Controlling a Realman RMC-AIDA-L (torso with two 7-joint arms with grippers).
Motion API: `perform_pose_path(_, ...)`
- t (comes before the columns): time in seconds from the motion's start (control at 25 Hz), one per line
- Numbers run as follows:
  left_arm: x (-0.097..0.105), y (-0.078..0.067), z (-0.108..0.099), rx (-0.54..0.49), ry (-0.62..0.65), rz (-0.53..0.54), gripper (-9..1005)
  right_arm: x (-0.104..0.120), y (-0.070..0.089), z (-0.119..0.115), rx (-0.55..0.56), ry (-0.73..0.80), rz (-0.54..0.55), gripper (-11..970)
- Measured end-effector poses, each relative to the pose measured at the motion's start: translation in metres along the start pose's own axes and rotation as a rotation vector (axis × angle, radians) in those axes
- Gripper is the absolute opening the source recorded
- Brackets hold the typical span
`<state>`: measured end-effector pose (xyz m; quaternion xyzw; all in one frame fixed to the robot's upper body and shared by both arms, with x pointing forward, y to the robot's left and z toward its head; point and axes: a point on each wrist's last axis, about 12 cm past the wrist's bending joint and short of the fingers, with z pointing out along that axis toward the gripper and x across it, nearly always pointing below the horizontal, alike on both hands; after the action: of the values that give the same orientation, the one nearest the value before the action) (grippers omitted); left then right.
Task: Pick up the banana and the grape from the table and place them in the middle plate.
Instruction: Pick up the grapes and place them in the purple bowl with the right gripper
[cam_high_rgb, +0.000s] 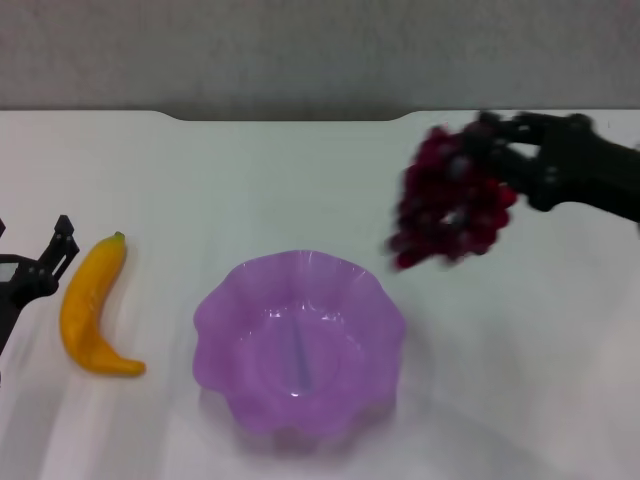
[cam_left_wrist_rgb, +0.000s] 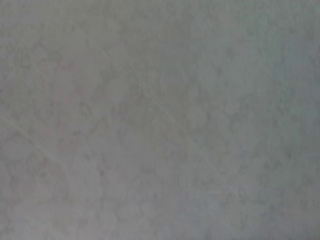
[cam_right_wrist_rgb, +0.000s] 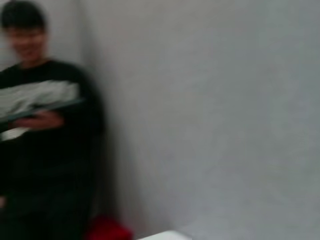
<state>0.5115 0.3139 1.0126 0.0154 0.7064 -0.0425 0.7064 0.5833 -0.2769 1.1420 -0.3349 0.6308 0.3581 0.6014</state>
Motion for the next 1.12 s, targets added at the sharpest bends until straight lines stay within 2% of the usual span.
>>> perform_pose_path(0.04,0.0,0.0,0.0,0.0,0.0,0.0,878,-0.005,0.002,0.012,-0.06,0.032,-0.012,247)
perform_pose_path(0.16,0.0,-0.001,0.0,0.001,-0.001,-0.001,878,-0.008,0.002,0.024,-0.103,0.074,-0.023,248)
perform_pose_path(0.4,-0.001,-0.002,0.002,0.005,-0.004,-0.003,878,-0.002,0.001,0.043,-0.125,0.212,0.028,243)
perform_pose_path(0.6,-0.002,-0.005,0.004,0.011,-0.007,-0.008,877,0.007,0.004,0.055,-0.17,0.316,0.021,240)
perform_pose_path(0.84,-0.002,-0.009,0.006,0.031,-0.006,-0.008,878,0.008,0.005,0.064,-0.183,0.344,0.006,239)
perform_pose_path(1.12,-0.002,-0.009,0.006,0.032,-0.006,-0.007,877,0.015,0.015,0.072,-0.254,0.374,-0.094,235)
